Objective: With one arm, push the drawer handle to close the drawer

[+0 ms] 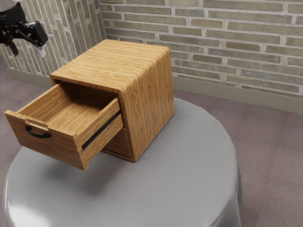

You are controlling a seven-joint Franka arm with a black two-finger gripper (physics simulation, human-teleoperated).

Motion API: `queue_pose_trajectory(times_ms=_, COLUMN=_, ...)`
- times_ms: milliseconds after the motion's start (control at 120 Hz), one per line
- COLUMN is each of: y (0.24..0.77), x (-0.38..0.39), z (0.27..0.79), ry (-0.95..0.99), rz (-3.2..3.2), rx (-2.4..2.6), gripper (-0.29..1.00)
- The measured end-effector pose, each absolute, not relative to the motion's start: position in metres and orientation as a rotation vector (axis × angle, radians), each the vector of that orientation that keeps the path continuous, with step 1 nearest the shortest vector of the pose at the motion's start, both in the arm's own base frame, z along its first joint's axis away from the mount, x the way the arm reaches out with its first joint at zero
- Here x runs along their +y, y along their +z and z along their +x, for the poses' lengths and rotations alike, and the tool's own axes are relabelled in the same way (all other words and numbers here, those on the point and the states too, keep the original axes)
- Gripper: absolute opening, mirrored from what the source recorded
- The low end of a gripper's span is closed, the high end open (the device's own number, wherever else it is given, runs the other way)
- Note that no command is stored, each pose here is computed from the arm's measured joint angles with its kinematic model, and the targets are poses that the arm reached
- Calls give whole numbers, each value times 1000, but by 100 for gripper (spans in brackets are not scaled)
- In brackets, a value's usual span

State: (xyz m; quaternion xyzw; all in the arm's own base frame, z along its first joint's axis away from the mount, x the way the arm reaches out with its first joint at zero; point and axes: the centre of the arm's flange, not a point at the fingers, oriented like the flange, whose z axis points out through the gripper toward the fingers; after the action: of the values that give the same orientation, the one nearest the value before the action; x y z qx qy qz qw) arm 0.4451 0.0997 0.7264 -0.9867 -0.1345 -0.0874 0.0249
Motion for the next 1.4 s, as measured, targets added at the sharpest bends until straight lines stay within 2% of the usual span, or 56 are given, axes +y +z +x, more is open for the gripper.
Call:
queue_pose_trajectory(times_ms=142, y=721, x=95, z=439, ry=-247, rz=-3048, rx=-463, gripper=70)
queue_pose_trajectory(times_ms=242, y=744, x=58, z=404, ry=-339, rz=-3075, rx=-386, gripper=70)
queue_pose_trajectory(times_ms=325, y=722, x=34, z=354, ry=-302, rz=-3109, rx=-349, gripper=69)
queue_pose_trajectory(times_ms=500, y=670, x=24, z=289, ry=-253, rz=-3101, rx=-384, gripper=24)
queue_pose_trajectory(times_ms=667, y=639, x=22, z=255, ry=-270, rz=-3082, rx=-439, gripper=4)
queue_pose_trajectory(times_ms=917, y=611, x=21, z=250, ry=-278, rz=-3067, rx=-509, gripper=-6)
queue_pose_trajectory(times_ms=1158, y=583, x=38, z=291, ry=-218, rz=-3015, rx=-631, gripper=-8)
queue_pose_trajectory(times_ms=1400, y=564, x=47, z=301, ry=-259, rz=-3004, rx=-657, gripper=-8)
